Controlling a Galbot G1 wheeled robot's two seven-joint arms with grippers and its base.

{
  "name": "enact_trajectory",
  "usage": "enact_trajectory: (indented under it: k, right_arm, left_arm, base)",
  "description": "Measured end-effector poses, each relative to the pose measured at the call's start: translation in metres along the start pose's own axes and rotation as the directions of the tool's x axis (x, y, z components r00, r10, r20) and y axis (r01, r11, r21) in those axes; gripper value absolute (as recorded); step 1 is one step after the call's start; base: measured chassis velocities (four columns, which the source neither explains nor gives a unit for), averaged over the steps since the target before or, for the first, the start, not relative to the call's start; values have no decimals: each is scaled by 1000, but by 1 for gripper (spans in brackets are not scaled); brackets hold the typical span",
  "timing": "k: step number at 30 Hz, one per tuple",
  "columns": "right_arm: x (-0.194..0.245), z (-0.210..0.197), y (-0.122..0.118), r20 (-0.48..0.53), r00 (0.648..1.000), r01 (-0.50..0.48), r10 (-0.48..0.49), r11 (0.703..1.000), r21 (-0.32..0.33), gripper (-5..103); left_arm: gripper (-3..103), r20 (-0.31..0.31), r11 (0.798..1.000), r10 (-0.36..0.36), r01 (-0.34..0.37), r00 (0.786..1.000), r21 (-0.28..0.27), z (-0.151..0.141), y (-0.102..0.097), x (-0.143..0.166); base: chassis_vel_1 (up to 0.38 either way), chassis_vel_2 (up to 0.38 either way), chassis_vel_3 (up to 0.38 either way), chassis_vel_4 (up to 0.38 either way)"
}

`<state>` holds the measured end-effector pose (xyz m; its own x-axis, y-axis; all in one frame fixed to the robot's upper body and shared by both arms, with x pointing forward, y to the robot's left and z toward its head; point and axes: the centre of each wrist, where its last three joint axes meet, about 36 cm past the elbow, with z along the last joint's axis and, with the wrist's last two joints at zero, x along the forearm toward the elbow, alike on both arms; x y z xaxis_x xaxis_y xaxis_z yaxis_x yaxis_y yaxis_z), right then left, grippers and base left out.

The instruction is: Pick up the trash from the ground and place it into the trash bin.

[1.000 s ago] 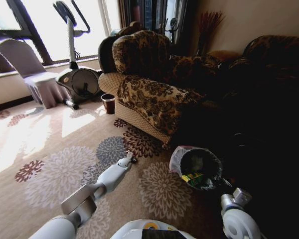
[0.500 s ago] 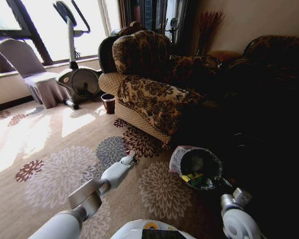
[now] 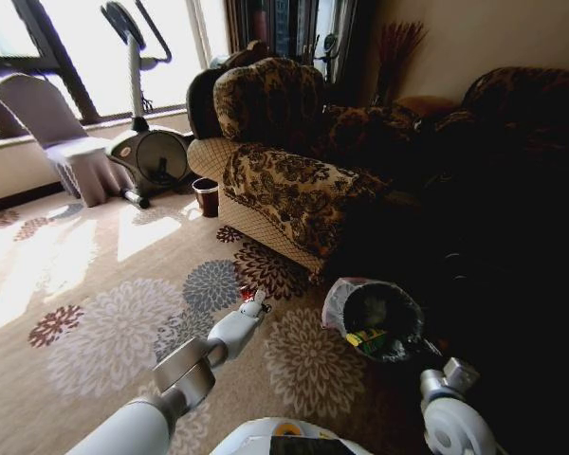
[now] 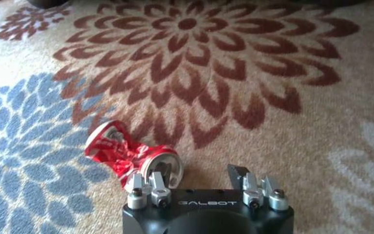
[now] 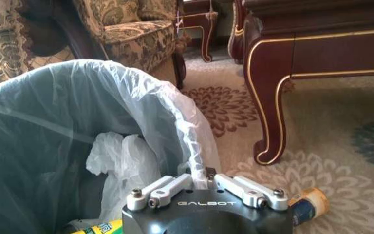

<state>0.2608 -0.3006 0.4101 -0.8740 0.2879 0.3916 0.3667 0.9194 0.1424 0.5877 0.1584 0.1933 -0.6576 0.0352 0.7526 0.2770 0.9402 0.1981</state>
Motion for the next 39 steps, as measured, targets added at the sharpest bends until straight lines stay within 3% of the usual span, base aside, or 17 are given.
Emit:
enact_trajectory:
  k: [3,5,8,10,12,19,21,25,27,28,30,36,39]
  right_arm:
    - [0,0,0,0,1000,0,0,1000,0,0]
    - [0,0,0,0,1000,0,0,1000,0,0]
    - [0,0,0,0,1000,0,0,1000,0,0]
    - [0,0,0,0,1000,0,0,1000,0,0]
    - [0,0,0,0,1000,0,0,1000,0,0]
    - [0,0,0,0,1000,0,0,1000,0,0]
    - [0,0,0,0,1000,0,0,1000,0,0]
    - [0,0,0,0,1000,0,0,1000,0,0]
    - [0,0,0,0,1000,0,0,1000,0,0]
    - [0,0,0,0,1000,0,0,1000,0,0]
    - [0,0,0,0,1000,0,0,1000,0,0]
    - [0,0,0,0,1000,0,0,1000,0,0]
    - [0,0,0,0,1000,0,0,1000,0,0]
  left_arm:
    - [49,-8,1000,-17,17,1000,9,7,13,0]
    - [47,-11,1000,-21,21,1000,9,8,15,-1]
    - [54,-19,1000,-26,27,999,10,13,21,-2]
    - [68,-28,1000,-23,23,999,16,18,26,-3]
    - [68,-29,1000,-20,20,999,18,20,27,-3]
    - [45,-28,999,-14,15,1000,29,25,27,-3]
    - [45,-26,999,-15,16,1000,30,25,28,-2]
    - [30,-25,999,-16,17,1000,40,27,34,0]
    - [30,-26,999,-15,16,1000,43,27,35,0]
    - [23,-28,999,-15,17,999,50,29,38,1]
    - [23,-28,999,-15,17,999,52,29,39,1]
    - [5,-31,998,-11,13,999,59,34,42,3]
    - [2,-30,998,-10,11,1000,59,35,43,3]
  base:
    - [0,0,0,0]
    - [0,0,0,0]
    - [0,0,0,0]
    - [0,0,0,0]
    - [0,0,0,0]
    - [0,0,0,0]
    - [0,0,0,0]
    - [0,0,0,0]
    - [0,0,0,0]
    - [0,0,0,0]
    - [0,0,0,0]
    - [0,0,0,0]
    - [0,0,0,0]
